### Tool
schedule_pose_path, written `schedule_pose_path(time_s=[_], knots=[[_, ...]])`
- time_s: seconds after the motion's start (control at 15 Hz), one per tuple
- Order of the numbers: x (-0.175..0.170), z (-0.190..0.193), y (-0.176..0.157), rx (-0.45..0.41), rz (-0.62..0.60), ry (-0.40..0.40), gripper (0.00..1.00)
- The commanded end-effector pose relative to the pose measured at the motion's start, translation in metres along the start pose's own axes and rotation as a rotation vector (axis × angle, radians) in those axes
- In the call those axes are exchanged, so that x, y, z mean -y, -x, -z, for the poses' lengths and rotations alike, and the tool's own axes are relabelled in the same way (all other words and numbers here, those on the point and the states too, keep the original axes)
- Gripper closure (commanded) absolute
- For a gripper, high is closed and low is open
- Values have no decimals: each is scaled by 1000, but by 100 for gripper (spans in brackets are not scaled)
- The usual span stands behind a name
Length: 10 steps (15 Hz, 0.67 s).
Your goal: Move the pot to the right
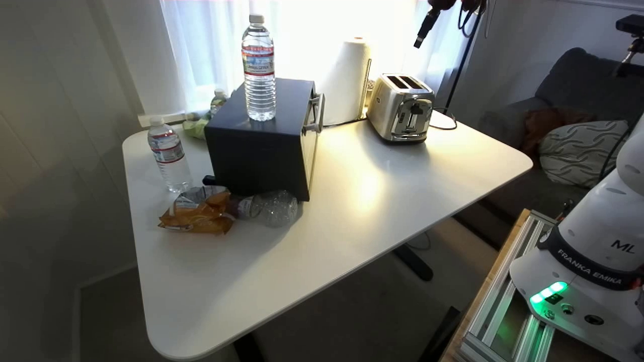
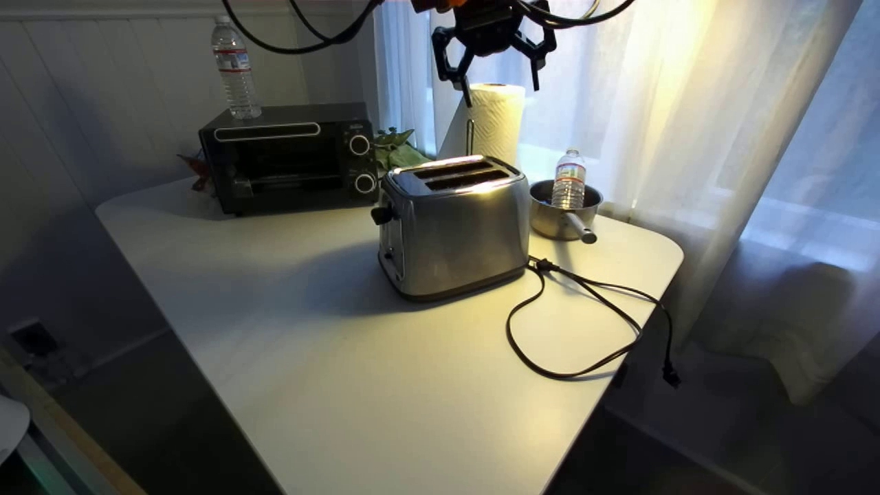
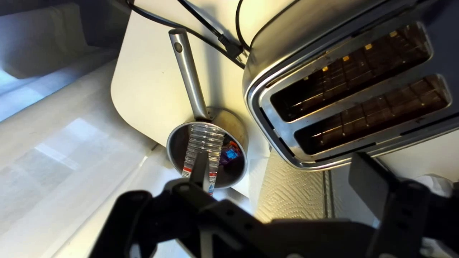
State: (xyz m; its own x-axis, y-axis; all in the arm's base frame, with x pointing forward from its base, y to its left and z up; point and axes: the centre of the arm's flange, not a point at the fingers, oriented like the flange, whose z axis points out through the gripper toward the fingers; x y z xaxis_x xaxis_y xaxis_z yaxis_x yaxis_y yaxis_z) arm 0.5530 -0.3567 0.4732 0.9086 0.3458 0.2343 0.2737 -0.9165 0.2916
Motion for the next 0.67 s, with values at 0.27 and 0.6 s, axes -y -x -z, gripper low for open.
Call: schedule_pose_path(time_s=[0.27, 0.6], knots=[[-58, -75, -33, -28, -17, 66, 0], [-96, -117, -37, -44, -34, 52, 0]])
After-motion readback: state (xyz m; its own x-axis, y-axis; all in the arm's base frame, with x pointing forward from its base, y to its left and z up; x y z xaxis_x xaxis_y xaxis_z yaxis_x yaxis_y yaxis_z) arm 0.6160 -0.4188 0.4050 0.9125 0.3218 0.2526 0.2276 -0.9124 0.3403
